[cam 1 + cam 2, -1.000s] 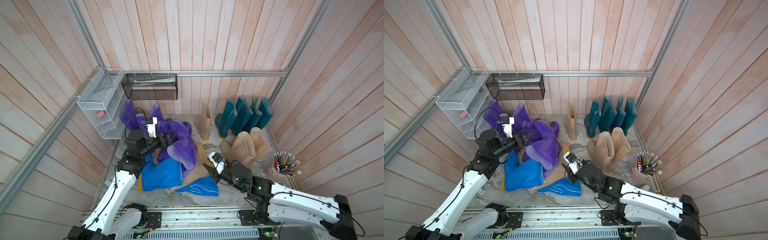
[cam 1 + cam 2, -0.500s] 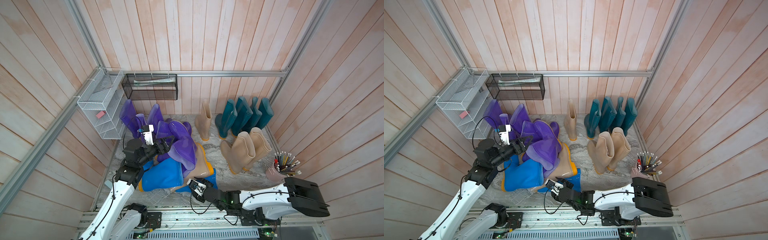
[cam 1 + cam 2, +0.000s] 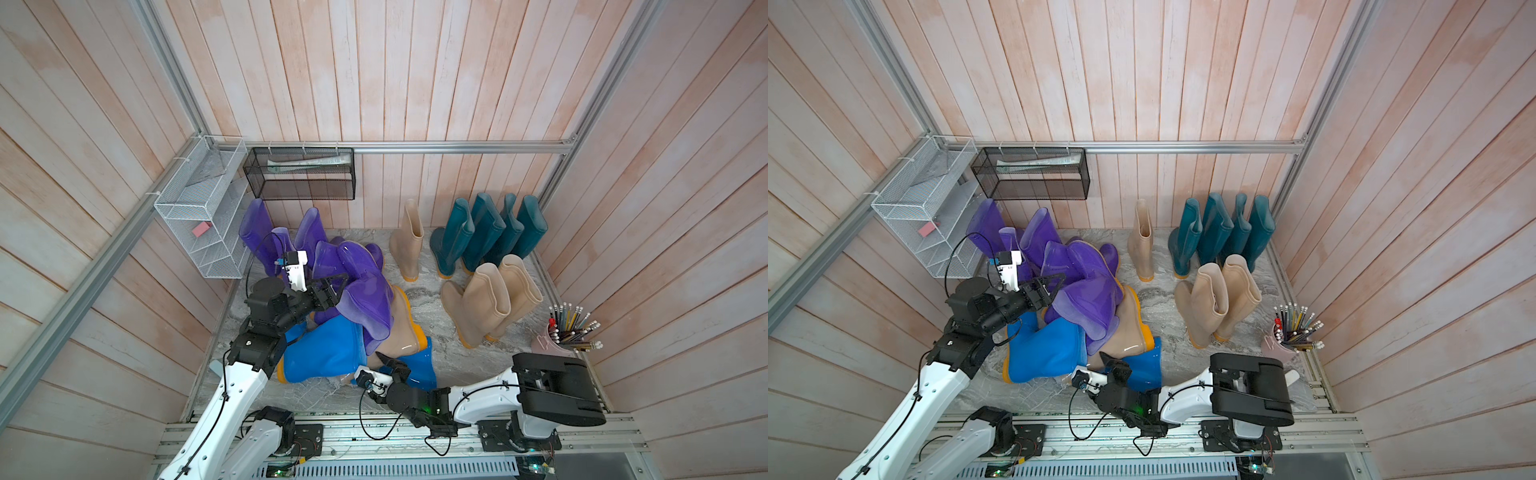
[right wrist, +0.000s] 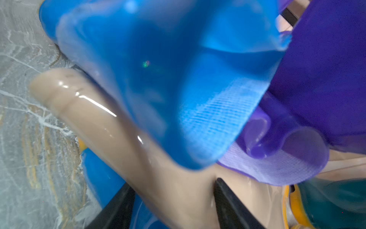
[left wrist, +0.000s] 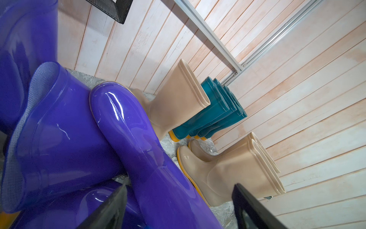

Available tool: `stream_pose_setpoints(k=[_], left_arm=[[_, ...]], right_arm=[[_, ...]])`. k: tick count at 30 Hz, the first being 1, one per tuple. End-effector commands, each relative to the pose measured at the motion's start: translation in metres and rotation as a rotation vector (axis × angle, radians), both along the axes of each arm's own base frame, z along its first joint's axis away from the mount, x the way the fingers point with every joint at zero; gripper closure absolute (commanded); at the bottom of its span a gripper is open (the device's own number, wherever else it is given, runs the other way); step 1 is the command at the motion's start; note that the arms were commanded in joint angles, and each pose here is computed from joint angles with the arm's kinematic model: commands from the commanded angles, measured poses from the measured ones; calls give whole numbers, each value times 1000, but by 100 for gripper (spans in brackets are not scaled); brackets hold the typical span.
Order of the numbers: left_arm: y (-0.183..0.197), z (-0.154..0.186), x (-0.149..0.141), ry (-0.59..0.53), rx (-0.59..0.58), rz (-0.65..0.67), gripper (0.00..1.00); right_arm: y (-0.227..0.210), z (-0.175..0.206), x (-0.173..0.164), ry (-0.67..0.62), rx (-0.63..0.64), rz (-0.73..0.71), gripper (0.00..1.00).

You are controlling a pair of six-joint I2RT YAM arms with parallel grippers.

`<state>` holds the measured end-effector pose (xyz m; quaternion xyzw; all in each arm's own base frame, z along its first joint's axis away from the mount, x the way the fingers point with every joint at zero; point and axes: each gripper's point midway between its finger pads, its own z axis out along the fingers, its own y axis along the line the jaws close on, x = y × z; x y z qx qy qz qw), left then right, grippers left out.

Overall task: Match and arrange rain boots in pairs
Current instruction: Pick up the rain boot at the center of the board.

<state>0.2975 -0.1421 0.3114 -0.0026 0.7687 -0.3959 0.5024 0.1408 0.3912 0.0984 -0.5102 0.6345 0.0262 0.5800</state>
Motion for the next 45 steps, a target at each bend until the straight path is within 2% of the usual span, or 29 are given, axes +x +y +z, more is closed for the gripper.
stream_pose_setpoints(k=[1, 4, 5, 6, 11, 19, 27, 30, 37, 45], left_arm=[[5, 19, -1, -53, 21, 21, 13], [6, 21, -1, -56, 22, 21, 13], [6, 22, -1, -58, 22, 21, 13], [5, 24, -1, -62, 22, 20, 13], [5, 31, 2, -76, 31, 16, 13], [-5, 53, 8, -107, 24, -37, 13], [-18, 75, 14, -131, -23, -97, 16], [-19, 81, 16, -141, -26, -103, 16], [-23, 98, 17, -168, -26, -127, 16], [-26, 112, 15, -191, -30, -147, 16]], right_arm=[[6, 18, 9, -64, 35, -27, 50], [4, 23, 10, -76, 40, -35, 89], [3, 24, 11, -77, 39, -36, 98], [1, 24, 10, -77, 32, -36, 100], [-13, 38, -10, -78, 29, 12, 100], [-45, 56, -40, 153, 17, 65, 100], [-72, 83, -56, 183, 3, 52, 100], [-83, 106, -58, 196, 41, 52, 100], [-115, 189, -53, 180, 268, 56, 100], [-141, 256, -49, 110, 401, 94, 100]])
